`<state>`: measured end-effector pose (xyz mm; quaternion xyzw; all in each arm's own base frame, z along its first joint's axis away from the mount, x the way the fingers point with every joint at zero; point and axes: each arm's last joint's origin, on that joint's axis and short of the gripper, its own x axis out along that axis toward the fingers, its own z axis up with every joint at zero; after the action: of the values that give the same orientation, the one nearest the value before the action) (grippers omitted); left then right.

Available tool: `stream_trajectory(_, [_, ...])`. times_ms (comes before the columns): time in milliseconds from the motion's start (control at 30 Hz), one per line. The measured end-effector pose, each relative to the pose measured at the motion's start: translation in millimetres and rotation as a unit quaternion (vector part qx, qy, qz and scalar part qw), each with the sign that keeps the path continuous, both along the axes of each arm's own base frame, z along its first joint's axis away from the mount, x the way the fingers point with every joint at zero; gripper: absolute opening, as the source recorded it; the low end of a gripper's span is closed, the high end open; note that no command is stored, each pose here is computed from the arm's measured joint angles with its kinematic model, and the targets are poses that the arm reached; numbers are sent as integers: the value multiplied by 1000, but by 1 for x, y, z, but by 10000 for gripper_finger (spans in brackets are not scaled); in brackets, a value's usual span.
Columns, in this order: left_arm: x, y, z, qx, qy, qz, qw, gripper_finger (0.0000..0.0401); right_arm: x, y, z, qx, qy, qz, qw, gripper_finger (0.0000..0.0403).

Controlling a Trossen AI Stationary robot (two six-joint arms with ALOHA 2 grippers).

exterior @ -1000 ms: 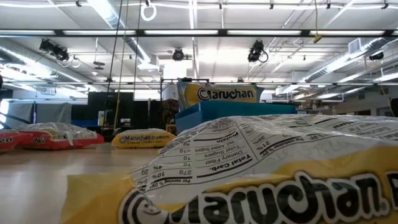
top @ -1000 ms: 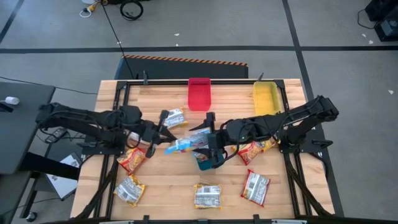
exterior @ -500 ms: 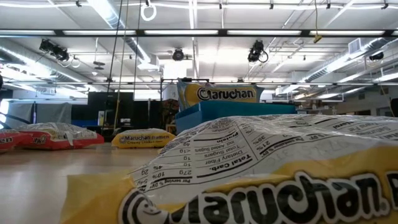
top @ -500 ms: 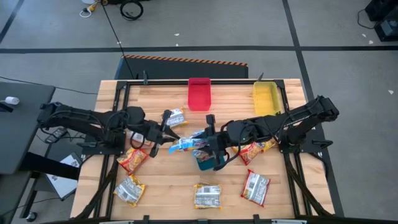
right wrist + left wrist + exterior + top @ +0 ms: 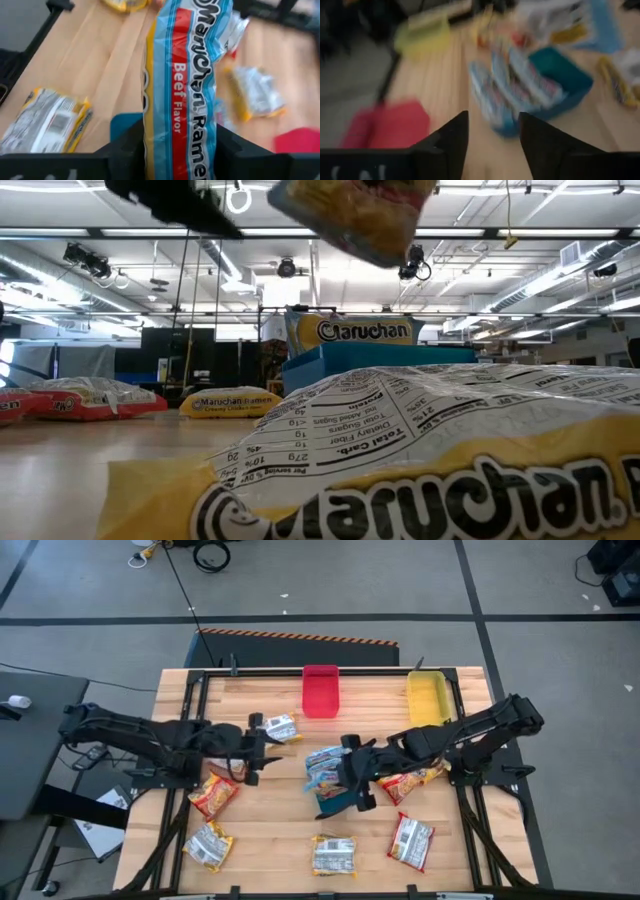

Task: Sort Maruchan noodles
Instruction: Put the blue noodle pack into the blue bin

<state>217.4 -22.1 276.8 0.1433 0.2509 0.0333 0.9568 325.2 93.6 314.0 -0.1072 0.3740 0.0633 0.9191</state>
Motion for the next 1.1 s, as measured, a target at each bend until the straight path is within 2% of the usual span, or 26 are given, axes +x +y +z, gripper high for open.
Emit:
stream_trajectory(133, [6,6,-18,-67,53,65,994,191,0,3,-27,30,43,7,999,130])
stream_trajectory(233, [15,9,-31,-90,78,99,988,191,0,4,-51,36,82,-7,996,129])
stream_trajectory(467, [34,17,-58,-82,124,122,981,190,17,9,-86,14,141,-9,990,129])
stream_trajectory(600, [39,21,-69,-79,148,134,977,190,28,9,-99,-7,179,-2,984,129])
stream_trajectory(767, [41,25,-76,-77,165,139,973,190,39,9,-112,-7,212,13,977,129])
stream_trajectory(933, [40,25,-76,-68,172,133,974,190,40,6,-103,-25,243,10,970,129])
stream_trajectory(1100, [40,26,-76,-59,174,129,975,190,37,4,-70,-27,221,6,975,129])
